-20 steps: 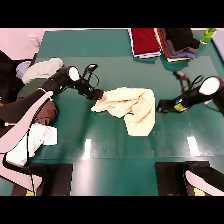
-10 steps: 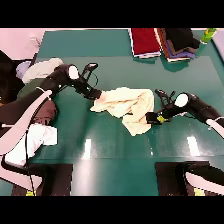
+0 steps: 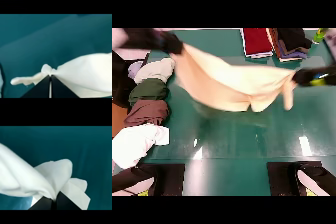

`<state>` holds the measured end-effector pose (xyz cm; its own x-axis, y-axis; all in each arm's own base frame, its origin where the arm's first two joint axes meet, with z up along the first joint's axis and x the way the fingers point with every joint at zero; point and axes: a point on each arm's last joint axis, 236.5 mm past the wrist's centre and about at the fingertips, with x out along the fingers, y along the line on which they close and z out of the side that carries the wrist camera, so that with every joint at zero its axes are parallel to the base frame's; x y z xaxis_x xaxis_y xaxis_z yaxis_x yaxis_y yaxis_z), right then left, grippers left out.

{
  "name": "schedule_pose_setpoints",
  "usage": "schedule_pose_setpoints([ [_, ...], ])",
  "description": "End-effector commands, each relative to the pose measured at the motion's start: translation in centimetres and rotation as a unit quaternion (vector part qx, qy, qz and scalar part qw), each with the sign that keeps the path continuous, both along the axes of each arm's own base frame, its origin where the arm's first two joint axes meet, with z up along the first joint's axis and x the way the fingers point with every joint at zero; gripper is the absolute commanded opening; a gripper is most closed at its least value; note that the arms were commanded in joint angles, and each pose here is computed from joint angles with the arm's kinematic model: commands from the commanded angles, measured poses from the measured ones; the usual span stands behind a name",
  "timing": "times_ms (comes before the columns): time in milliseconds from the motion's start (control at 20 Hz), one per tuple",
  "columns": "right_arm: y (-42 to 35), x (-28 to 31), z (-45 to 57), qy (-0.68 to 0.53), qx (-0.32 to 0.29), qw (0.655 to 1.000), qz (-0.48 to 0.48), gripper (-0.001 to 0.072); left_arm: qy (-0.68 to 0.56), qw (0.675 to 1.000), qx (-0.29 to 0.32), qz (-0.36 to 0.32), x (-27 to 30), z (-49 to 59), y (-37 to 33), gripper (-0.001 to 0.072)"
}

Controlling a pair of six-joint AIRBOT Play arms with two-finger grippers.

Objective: Fold the shirts.

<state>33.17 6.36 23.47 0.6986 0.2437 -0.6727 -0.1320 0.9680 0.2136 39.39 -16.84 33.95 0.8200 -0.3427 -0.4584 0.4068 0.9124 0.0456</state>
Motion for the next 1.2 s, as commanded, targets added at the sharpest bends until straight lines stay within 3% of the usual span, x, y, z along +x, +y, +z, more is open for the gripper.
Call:
schedule_pose_setpoints([
  [0, -1.6, -5.2, 11.8, -0.13, -0.013, 0.991, -0.016, 0.0015, -0.153, 0.986, -0.059, 0.01, -8.6, 13.3, 4.4, 0.0024],
  [250, -1.6, -8.1, 20.0, -0.233, -0.013, 0.972, -0.018, 0.0014, -0.252, 0.962, -0.105, 0.01, -16.7, 20.7, 7.8, 0.0024],
  [400, -1.6, -6.6, 22.7, -0.256, -0.013, 0.966, -0.018, 0.0014, -0.218, 0.971, -0.1, -0.003, -16.4, 18.9, 6.9, 0.0024],
  [550, -1.4, -3.0, 21.4, -0.215, -0.007, 0.976, -0.016, 0.0014, -0.142, 0.988, -0.057, 0.0, -12.0, 13.2, 5.3, 0.0024],
  [800, -0.2, 0.9, 3.2, 0.072, -0.02, 0.997, 0.01, 0.0014, 0.01, 0.999, 0.049, -0.006, 0.3, -1.0, 0.6, 0.0024],
  [1000, -0.3, 2.4, -9.2, 0.173, -0.013, 0.985, -0.005, 0.0014, 0.08, 0.994, 0.071, -0.017, 10.9, -14.0, -4.6, 0.0025],
  [1150, -1.6, 2.3, -15.8, 0.208, -0.004, 0.977, -0.035, 0.0014, 0.18, 0.98, 0.083, -0.025, 12.6, -24.2, -6.4, 0.0027],
])
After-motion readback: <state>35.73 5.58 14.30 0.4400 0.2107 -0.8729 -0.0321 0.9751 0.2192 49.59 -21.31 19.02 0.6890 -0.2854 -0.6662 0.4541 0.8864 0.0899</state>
